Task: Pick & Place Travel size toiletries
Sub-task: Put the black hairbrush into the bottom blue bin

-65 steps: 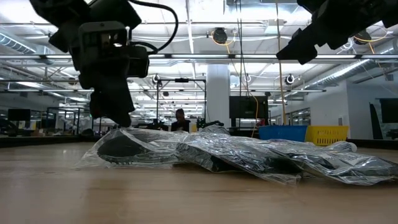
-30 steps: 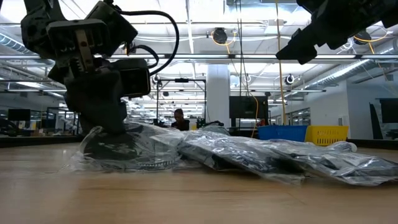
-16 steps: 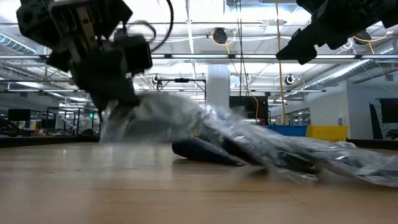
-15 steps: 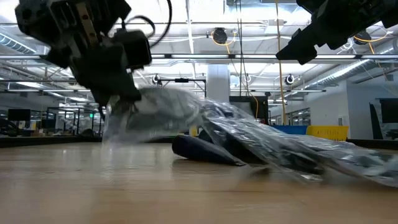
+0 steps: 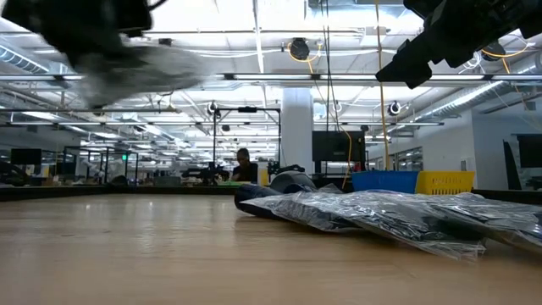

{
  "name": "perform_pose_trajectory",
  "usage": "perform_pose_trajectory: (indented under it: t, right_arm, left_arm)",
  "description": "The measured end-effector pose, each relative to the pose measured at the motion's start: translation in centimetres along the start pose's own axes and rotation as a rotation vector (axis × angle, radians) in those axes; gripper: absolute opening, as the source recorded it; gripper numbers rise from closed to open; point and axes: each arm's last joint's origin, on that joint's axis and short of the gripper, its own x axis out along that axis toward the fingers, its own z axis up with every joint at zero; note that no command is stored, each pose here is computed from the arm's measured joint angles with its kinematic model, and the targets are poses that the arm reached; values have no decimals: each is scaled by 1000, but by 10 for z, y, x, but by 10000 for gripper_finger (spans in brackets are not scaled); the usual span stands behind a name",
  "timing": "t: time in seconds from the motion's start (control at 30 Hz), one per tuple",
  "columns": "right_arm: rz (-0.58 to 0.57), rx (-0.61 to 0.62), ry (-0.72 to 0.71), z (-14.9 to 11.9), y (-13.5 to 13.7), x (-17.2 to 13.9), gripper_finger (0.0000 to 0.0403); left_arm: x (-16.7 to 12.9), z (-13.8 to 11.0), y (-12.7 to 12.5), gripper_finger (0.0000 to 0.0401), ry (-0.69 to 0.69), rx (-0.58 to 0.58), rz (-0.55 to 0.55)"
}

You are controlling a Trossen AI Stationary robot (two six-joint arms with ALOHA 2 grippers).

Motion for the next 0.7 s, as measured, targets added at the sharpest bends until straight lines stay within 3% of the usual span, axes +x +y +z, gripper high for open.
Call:
perform_pose_trajectory:
  t: [0.3, 0.57, 0.7]
  right_arm:
    - [0, 0, 0, 0, 0, 0, 208]
    - [0, 7, 0, 0, 0, 0, 208]
    - [1, 7, -3, 0, 0, 0, 208]
  left_arm:
    - [-29, -36, -35, 0, 174, -232, -92]
    - [-31, -72, -53, 0, 376, -530, -44]
    - [-32, -84, -59, 0, 397, -628, -8]
